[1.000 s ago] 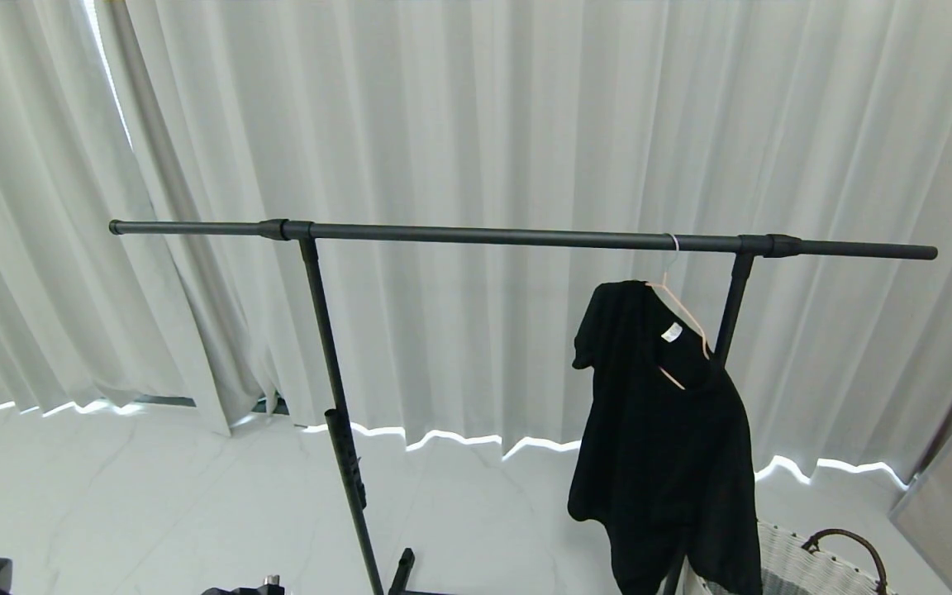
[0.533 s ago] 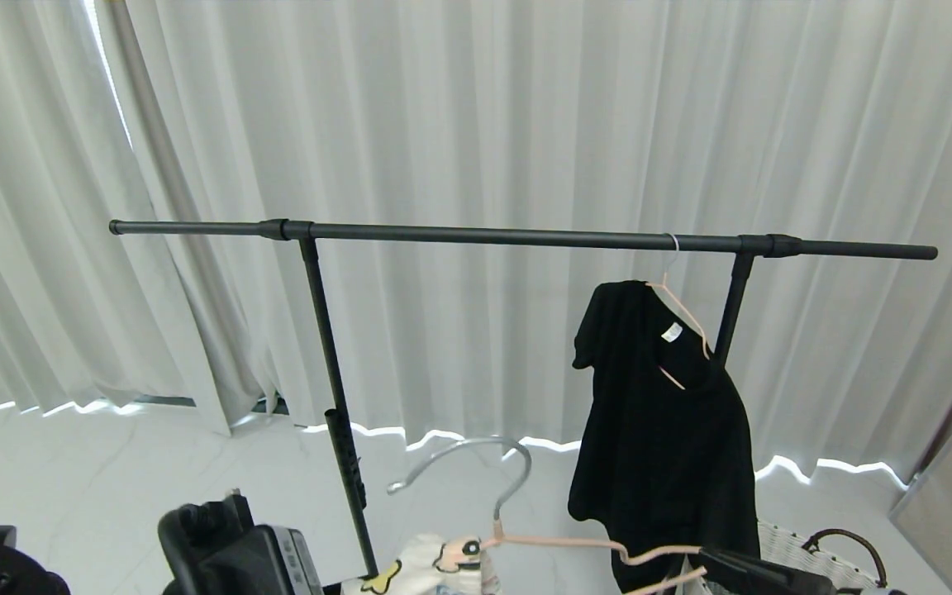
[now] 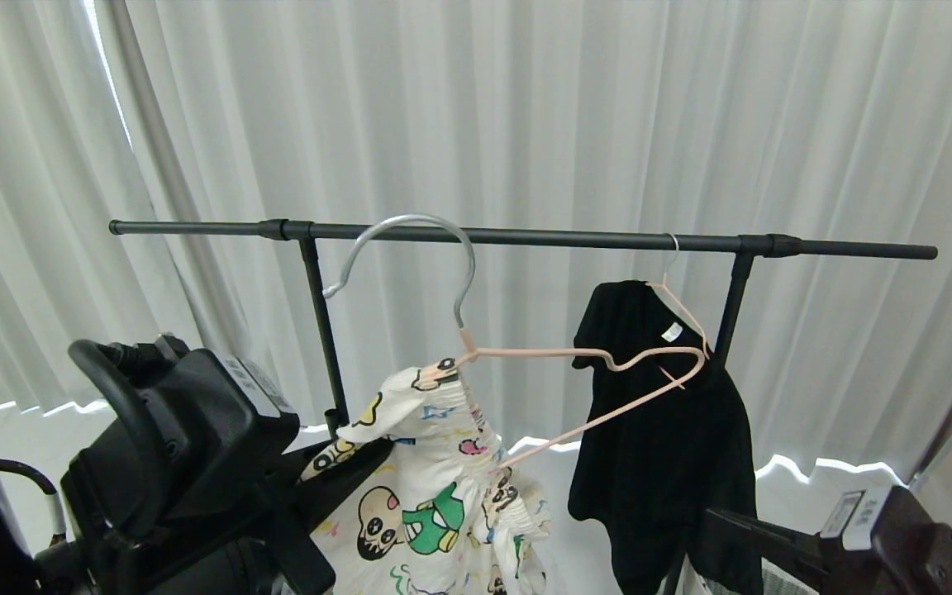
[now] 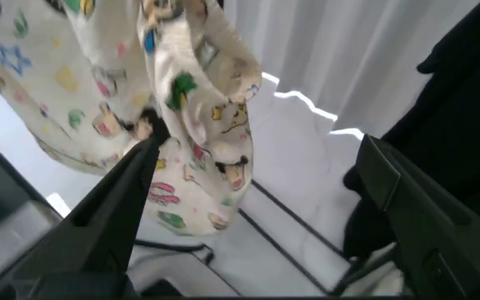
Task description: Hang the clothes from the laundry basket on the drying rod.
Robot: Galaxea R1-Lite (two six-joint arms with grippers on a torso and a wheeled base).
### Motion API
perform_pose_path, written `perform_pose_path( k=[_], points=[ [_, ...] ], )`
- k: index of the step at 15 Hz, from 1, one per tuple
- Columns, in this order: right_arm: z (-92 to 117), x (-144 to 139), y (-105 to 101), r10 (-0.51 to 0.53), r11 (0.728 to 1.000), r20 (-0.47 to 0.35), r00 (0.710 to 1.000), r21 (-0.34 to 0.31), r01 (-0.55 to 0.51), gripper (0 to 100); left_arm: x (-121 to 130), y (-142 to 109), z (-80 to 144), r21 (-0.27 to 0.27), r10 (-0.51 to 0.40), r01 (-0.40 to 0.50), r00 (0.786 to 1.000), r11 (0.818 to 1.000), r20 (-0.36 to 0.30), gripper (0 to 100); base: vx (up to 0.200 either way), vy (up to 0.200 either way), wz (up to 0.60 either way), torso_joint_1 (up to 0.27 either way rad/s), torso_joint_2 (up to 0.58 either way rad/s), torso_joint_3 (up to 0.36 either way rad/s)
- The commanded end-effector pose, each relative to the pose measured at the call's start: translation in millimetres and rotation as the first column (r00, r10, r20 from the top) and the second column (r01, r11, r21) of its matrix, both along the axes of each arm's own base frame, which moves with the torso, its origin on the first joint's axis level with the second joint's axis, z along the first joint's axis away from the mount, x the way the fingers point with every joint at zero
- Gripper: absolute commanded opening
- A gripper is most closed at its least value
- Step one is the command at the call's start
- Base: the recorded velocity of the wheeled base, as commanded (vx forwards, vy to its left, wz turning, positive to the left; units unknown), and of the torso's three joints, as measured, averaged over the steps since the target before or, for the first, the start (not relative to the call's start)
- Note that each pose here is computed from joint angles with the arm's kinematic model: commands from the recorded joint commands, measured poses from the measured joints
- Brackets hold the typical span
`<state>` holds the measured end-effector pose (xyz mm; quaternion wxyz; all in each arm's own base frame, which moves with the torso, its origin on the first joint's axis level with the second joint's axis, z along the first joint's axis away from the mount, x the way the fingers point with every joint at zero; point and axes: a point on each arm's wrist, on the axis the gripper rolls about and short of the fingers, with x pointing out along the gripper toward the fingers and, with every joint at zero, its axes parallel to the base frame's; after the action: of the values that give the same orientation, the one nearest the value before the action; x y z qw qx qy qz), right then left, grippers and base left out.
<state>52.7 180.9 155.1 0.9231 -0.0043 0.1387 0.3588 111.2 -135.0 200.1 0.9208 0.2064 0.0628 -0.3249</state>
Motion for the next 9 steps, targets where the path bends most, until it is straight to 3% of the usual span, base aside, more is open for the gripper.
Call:
perform_pose_path(
  k=[1,4,6,9],
  points=[
    [8,14,16,-0.051,0.998,-0.006,0.999,0.031,0.051,100,2,-3,5,-0.012,-0.001,0.001,1.0,1.0,0.01,0,0.0,0.0,0.0,0.0,0.0,0.0],
    [13,31,32,-0.105,0.994,-0.005,0.995,0.042,0.105,100,3,-5,14,-0.038,-0.002,0.003,1.0,0.999,0.031,0,0.0,0.0,0.0,0.0,0.0,0.0],
    [7,38,51,-0.105,0.994,-0.013,0.994,0.014,0.105,100,3,-6,19,-0.051,-0.006,0.009,0.999,0.999,0.041,0,0.0,0.0,0.0,0.0,0.0,0.0],
    [-8,41,62,-0.099,0.994,-0.023,0.995,-0.045,0.098,100,2,-8,26,-0.071,-0.017,0.021,0.998,0.997,0.054,0,0.0,0.0,0.0,0.0,0.0,0.0]
  ],
)
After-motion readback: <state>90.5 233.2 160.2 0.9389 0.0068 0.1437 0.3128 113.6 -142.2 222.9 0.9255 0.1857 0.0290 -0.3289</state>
